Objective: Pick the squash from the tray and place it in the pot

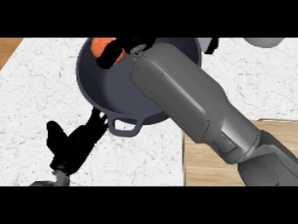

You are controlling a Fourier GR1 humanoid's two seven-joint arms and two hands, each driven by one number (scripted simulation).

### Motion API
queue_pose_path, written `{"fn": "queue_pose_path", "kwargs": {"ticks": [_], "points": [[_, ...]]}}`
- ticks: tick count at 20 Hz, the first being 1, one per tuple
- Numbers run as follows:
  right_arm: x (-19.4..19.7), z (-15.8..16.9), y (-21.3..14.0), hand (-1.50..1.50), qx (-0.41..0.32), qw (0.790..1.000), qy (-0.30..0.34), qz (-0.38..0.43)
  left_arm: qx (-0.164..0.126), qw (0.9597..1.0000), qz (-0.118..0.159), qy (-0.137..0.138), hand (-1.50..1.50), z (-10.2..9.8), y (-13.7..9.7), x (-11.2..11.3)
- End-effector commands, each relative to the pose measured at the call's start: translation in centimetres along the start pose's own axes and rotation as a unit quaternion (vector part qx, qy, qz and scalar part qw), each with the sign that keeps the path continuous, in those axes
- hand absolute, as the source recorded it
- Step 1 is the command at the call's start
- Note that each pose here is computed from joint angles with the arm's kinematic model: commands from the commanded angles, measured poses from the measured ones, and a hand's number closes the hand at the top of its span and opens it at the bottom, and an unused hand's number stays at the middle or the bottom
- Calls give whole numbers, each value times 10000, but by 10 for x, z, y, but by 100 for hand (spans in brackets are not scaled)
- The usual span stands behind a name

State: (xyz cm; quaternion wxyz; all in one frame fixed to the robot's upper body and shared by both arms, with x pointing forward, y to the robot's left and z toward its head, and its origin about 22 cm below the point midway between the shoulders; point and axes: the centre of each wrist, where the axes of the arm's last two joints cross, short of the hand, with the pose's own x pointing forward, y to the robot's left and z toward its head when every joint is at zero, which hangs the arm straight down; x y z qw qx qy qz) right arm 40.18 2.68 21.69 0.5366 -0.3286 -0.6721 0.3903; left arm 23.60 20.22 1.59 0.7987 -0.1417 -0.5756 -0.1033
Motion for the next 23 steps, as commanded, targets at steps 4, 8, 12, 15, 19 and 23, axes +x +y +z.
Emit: {"fn": "queue_pose_path", "kwargs": {"ticks": [4,8,12,15,19,23], "points": [[-38,-7,21,-150,49,9923,572,-1100,-305,9980,-155,-523,0,-7,-12,22],[-40,-6,20,-150,-23,9794,450,-1971,-380,9981,-154,-452,0,-18,-19,25],[-52,-8,25,-150,-325,9692,385,-2412,-390,9976,-191,-547,0,-14,-20,19],[-43,-12,15,-150,-569,9630,197,-2626,-350,9978,-15,-569,0,-17,-19,23],[-60,-9,36,-150,-966,9664,224,-2372,-384,9976,-109,-557,0,-15,-21,25],[-58,-17,26,-150,-1237,9596,369,-2499,-77,9986,-69,-511,0,-15,-6,23]]}}
